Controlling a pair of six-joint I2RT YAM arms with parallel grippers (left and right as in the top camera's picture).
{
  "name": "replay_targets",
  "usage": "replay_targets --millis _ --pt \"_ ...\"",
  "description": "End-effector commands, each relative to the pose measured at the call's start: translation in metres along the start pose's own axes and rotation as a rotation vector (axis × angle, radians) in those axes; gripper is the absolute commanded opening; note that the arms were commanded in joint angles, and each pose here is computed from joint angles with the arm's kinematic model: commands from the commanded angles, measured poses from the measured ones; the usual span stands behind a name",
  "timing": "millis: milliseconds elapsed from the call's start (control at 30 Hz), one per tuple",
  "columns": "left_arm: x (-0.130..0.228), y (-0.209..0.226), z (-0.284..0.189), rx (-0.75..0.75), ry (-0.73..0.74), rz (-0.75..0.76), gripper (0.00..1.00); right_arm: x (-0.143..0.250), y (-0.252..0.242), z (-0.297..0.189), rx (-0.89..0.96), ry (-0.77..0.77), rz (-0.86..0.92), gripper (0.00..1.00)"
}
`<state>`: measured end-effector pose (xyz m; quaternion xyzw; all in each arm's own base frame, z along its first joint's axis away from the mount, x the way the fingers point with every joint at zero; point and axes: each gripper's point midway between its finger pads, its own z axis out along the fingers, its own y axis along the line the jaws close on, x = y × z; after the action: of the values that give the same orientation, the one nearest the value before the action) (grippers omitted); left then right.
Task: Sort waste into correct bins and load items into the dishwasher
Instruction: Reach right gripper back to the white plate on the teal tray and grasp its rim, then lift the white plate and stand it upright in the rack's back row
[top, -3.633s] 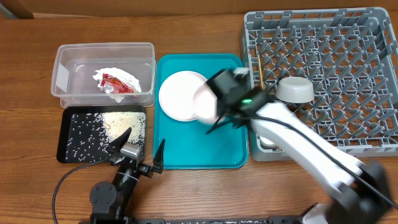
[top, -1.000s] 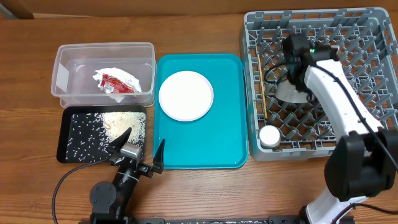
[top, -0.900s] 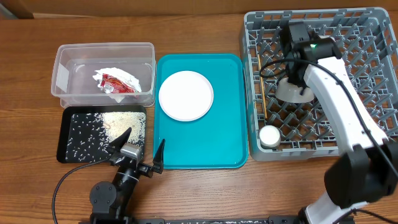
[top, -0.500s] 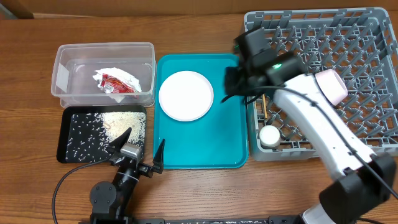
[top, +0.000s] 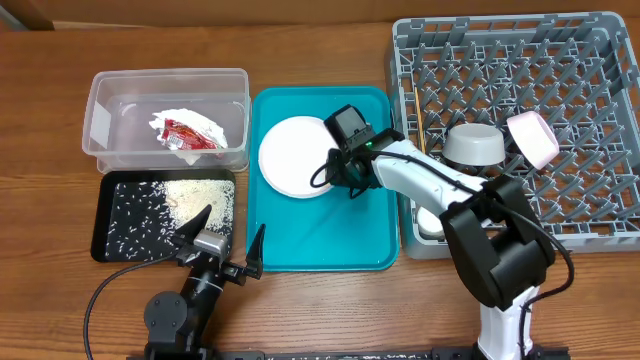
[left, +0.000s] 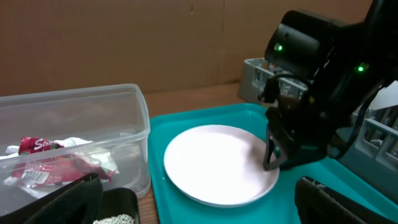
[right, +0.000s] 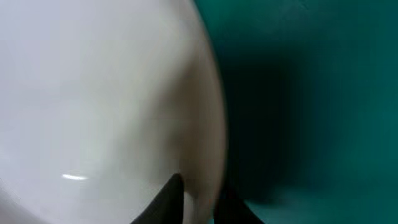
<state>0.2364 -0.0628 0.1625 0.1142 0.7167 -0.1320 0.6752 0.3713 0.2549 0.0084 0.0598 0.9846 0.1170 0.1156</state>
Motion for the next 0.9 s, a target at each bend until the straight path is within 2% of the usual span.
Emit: replay_targets --millis 0,133,267,433,567,700,867 --pt "-0.001 0.001 -0.001 -0.002 -0.007 0.014 1.00 0.010 -0.005 0.004 0.023 0.038 0.010 0.04" --pt "-0.001 0.001 -0.001 -0.002 -0.007 0.014 1.00 -0.008 0.001 -0.026 -0.007 -0.006 -0.018 0.04" --pt "-0.001 0.001 -0.001 -0.002 -0.007 0.014 1.00 -0.046 0.006 -0.103 -0.014 -0.185 -0.107 0.04" --pt "-0.001 0.001 -0.001 -0.002 -0.007 0.014 1.00 -0.097 -0.050 -0.222 0.243 -0.584 -0.018 0.04" --pt "-0.001 0.001 -0.001 -0.002 -0.007 0.014 1.00 -0.113 -0.114 -0.296 0.528 -0.817 0.108 0.04" --pt "-0.001 0.001 -0.001 -0.002 -0.007 0.014 1.00 -0.121 -0.159 -0.319 0.775 -0.870 0.136 0.04" --pt "-0.001 0.001 0.000 -0.002 -0.007 0.014 1.00 -0.131 -0.187 -0.311 0.918 -0.851 0.158 0.04"
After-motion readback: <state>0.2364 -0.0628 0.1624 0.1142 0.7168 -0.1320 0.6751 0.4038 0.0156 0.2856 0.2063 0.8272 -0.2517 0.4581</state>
